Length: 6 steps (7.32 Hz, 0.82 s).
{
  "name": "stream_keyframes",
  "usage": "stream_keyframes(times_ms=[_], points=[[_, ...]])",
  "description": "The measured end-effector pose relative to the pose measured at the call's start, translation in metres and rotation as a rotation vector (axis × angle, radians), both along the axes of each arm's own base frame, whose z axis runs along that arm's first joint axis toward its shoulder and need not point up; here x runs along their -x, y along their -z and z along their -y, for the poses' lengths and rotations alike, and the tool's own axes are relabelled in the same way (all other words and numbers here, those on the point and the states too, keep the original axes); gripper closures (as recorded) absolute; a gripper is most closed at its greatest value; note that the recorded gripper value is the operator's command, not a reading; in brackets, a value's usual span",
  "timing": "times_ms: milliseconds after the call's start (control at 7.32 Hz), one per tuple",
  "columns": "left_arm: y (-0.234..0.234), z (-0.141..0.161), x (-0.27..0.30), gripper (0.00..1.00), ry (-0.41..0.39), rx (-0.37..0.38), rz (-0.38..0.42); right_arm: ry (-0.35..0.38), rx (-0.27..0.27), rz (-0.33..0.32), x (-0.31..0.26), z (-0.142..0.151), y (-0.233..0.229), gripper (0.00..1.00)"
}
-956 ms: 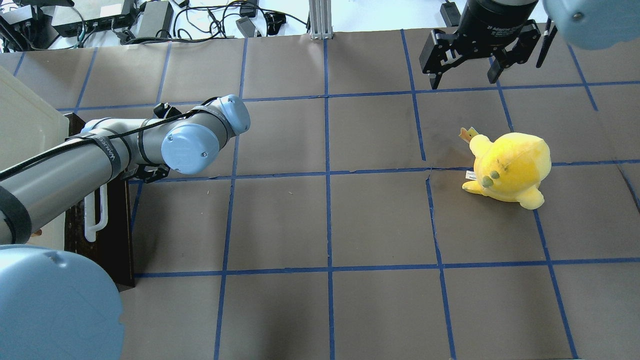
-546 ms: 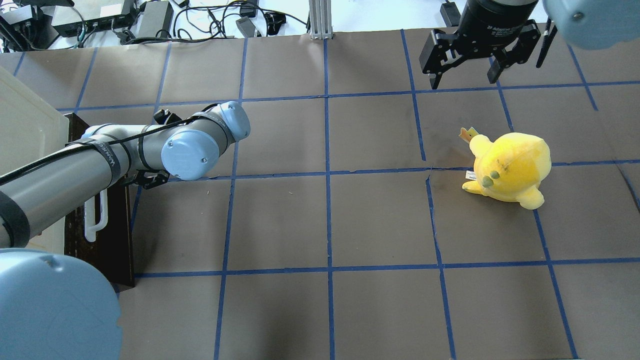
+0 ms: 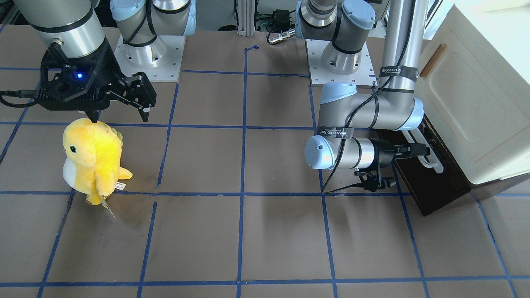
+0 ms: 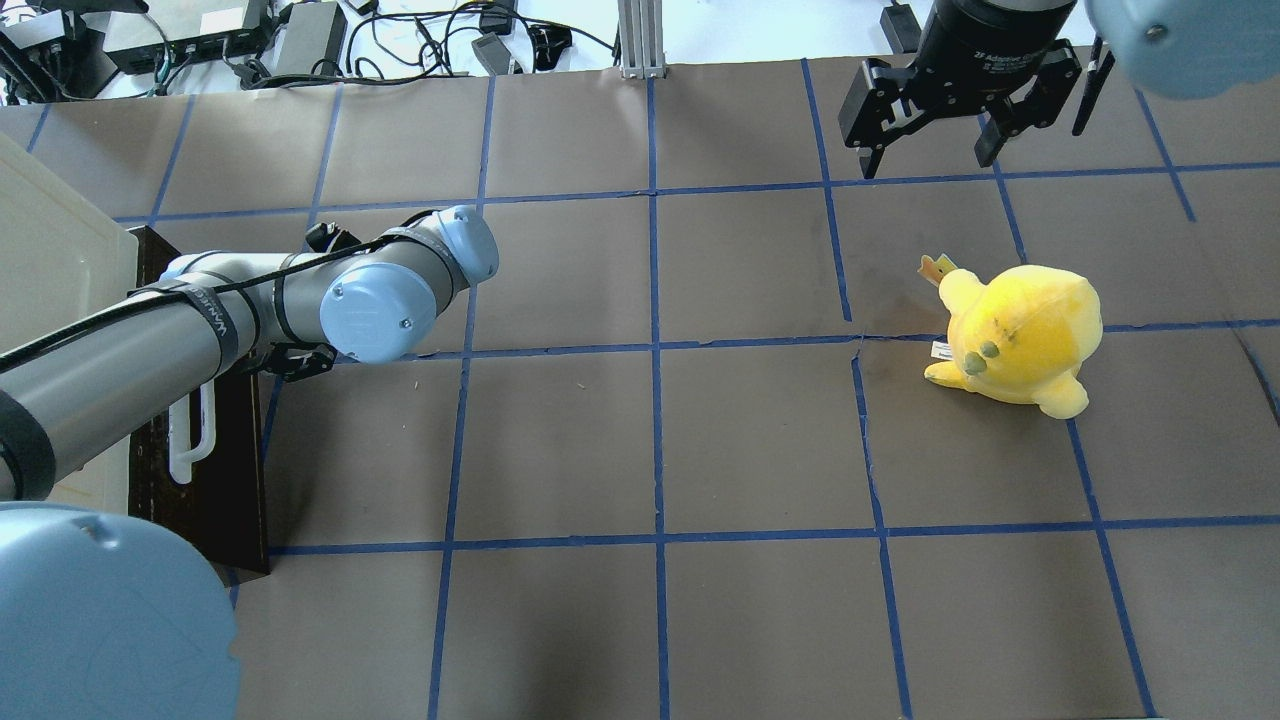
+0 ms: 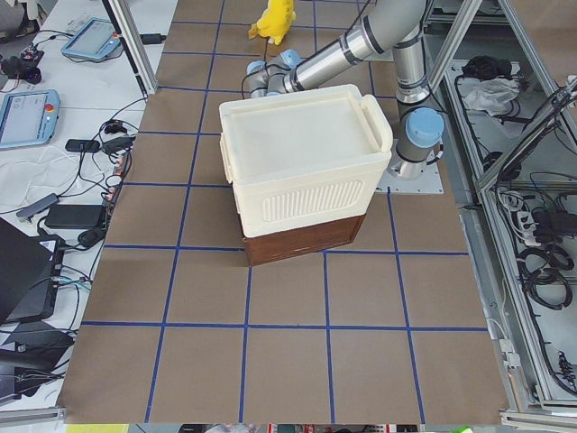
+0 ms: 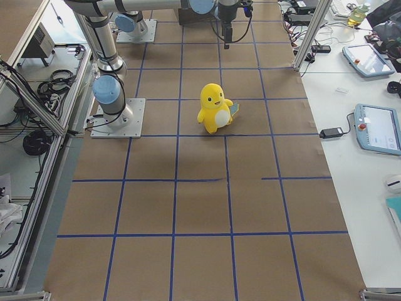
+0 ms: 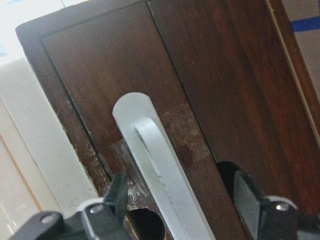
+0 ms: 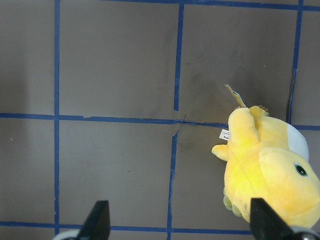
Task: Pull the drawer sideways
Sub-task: 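Lower the open left gripper around the white drawer handle, then close the left gripper on the white drawer handle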
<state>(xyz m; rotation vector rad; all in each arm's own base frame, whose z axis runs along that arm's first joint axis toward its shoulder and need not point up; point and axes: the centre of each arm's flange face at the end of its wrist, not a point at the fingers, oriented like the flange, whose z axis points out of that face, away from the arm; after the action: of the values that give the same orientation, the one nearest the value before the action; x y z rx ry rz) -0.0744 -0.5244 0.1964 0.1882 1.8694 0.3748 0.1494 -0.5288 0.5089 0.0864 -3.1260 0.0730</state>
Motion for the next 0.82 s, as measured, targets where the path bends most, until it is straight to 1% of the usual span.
stream_keyframes(times_ms=[546,820], points=[[0.0008,-0.0036,-0.0032,0.22,0.003,-0.007,0.01,0.0,0.0,0.0,0.0,0.0,0.0,0.0],[0.0013,-0.0037,-0.0048,0.25,0.0,-0.008,0.01,0.0,0.0,0.0,0.0,0.0,0.0,0.0]])
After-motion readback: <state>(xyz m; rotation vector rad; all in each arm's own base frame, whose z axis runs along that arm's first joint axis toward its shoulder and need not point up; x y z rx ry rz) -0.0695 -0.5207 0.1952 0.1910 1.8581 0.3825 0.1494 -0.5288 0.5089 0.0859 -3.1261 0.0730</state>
